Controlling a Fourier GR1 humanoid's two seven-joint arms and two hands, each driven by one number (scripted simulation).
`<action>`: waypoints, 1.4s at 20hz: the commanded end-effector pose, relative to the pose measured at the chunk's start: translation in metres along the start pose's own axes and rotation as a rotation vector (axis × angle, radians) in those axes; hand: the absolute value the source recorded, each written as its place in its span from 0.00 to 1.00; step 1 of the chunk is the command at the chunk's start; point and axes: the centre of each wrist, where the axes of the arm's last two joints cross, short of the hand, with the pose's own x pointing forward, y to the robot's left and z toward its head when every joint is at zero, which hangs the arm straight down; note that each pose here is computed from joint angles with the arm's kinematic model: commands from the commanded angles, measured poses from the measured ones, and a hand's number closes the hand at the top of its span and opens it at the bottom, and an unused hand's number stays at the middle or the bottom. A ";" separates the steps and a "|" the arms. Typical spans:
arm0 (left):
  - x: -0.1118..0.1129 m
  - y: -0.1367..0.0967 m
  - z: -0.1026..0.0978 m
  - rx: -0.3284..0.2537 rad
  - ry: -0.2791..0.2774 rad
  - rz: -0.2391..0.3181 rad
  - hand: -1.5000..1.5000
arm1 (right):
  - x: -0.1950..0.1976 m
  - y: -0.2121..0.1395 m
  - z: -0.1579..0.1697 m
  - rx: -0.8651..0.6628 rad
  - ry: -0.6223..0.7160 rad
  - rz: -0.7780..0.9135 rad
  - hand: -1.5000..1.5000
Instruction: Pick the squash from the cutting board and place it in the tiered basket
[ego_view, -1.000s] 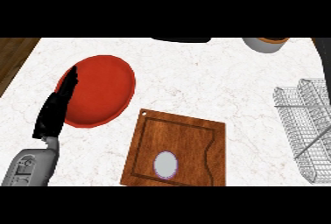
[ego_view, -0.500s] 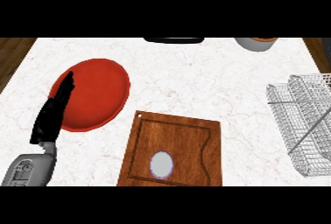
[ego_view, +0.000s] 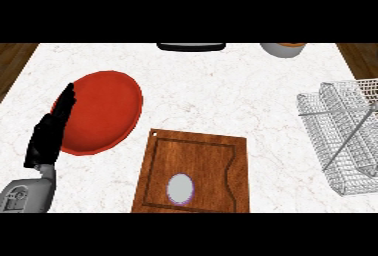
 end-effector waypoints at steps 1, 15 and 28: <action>0.001 0.007 0.013 0.004 0.004 -0.009 0.50 | -0.007 0.007 -0.005 0.069 0.184 0.046 1.00; -0.008 0.014 0.010 0.014 0.014 -0.011 0.50 | -0.058 0.067 -0.001 0.334 0.348 -0.253 0.00; 0.004 -0.003 0.003 0.014 0.008 -0.001 0.50 | -0.080 0.018 0.025 0.020 0.342 -0.536 0.00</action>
